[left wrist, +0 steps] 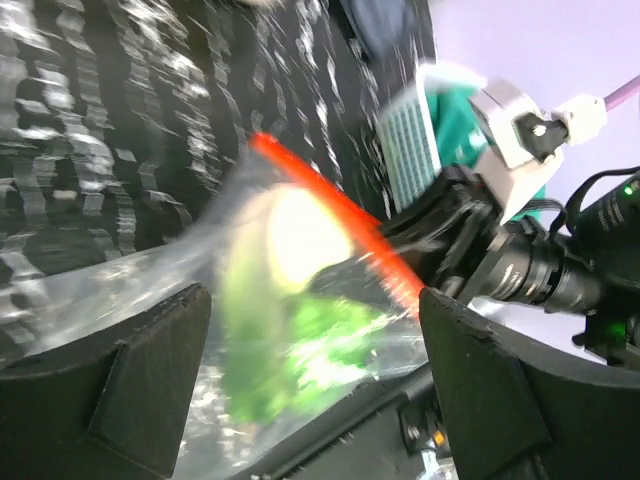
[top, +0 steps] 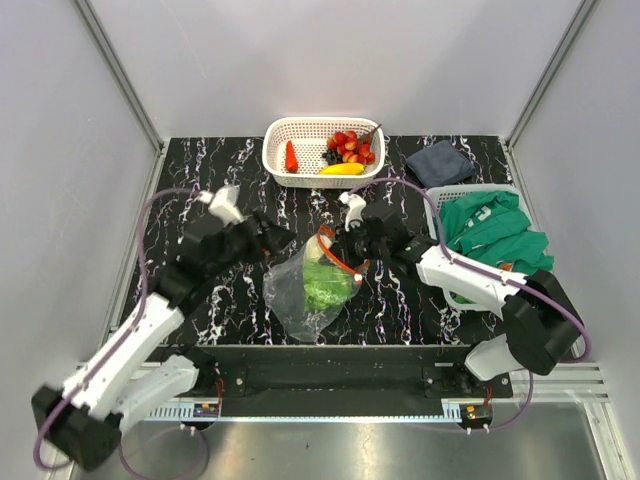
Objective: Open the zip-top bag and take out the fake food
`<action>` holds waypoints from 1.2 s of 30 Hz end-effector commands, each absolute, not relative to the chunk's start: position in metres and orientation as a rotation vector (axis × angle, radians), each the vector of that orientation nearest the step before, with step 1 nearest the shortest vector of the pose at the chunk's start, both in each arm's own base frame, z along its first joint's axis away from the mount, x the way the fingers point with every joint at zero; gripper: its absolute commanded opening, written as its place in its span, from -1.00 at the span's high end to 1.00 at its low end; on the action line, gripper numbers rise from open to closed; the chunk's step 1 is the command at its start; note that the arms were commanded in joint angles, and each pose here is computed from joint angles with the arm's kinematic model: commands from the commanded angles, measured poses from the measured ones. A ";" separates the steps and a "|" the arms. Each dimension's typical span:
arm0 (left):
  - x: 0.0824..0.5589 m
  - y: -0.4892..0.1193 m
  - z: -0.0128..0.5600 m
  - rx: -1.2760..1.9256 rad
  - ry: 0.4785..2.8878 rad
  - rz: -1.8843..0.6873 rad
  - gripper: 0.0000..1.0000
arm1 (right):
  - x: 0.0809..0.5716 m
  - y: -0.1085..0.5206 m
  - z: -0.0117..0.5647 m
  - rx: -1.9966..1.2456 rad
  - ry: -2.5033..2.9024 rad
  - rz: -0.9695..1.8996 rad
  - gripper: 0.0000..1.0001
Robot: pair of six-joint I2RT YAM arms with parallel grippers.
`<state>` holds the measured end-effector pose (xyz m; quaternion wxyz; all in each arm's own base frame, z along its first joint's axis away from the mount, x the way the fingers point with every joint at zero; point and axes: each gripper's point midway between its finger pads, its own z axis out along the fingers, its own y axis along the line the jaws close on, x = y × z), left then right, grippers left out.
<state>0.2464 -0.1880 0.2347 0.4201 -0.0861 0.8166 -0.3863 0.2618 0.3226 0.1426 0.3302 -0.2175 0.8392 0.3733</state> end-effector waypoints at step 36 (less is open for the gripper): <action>0.264 -0.250 0.155 -0.089 2.168 -0.854 1.00 | 0.251 0.322 0.149 -0.524 2.301 0.822 -0.65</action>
